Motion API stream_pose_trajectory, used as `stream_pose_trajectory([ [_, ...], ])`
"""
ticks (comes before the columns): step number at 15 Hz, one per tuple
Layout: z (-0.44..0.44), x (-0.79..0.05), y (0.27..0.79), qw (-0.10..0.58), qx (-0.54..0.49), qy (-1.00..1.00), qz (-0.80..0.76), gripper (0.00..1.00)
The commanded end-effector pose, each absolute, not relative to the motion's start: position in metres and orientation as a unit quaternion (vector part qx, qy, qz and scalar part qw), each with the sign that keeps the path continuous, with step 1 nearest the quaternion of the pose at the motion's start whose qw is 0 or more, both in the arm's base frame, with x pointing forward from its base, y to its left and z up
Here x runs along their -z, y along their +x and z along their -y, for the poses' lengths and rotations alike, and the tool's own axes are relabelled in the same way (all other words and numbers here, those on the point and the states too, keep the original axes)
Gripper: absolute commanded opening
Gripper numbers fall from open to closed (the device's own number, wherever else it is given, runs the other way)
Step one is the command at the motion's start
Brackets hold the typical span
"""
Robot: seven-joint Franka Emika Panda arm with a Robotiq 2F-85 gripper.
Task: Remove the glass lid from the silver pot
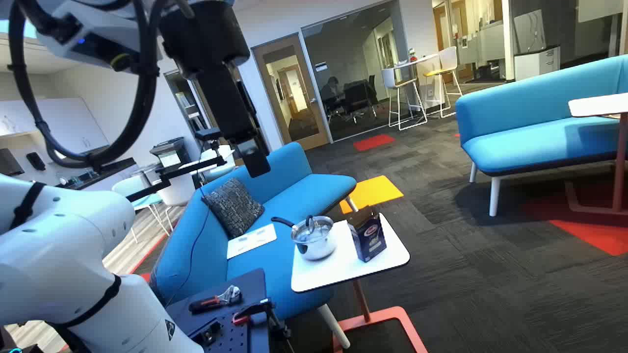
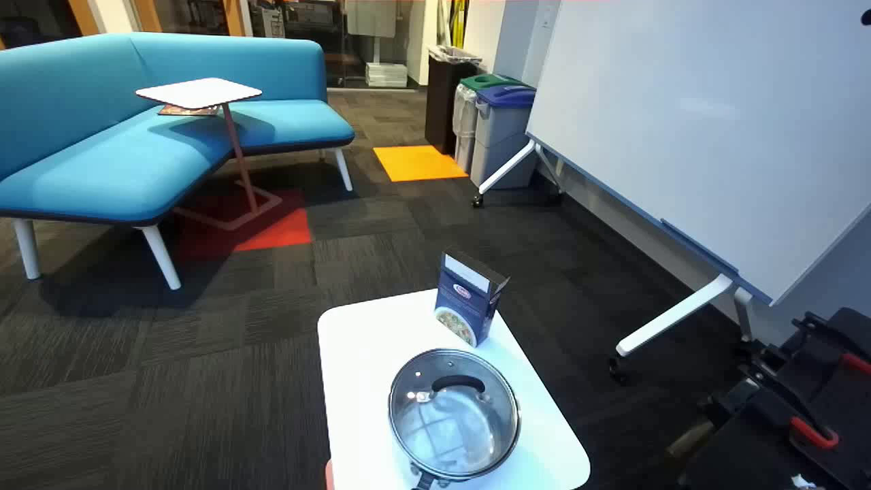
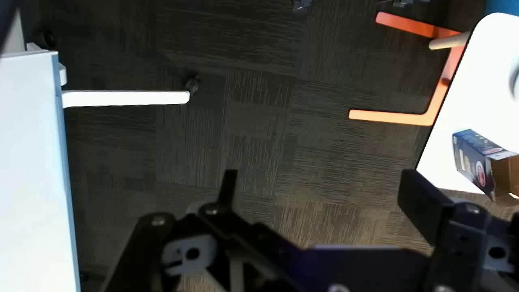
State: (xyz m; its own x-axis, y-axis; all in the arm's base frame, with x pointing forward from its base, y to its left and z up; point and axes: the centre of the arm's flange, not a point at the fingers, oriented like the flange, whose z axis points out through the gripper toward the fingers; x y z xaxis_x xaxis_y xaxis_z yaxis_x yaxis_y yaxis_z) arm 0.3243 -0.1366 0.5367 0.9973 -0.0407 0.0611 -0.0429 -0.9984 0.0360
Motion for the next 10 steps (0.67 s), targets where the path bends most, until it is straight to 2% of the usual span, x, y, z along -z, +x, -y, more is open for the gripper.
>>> stream_pose_trajectory([
  [1,0.137,-0.537,0.324,0.019,-0.03,0.999,0.021,1.0],
  [6,0.134,-0.538,0.327,0.019,-0.032,0.999,0.014,1.0],
  [10,0.108,-0.536,0.353,0.018,-0.036,0.999,-0.015,1.0],
])
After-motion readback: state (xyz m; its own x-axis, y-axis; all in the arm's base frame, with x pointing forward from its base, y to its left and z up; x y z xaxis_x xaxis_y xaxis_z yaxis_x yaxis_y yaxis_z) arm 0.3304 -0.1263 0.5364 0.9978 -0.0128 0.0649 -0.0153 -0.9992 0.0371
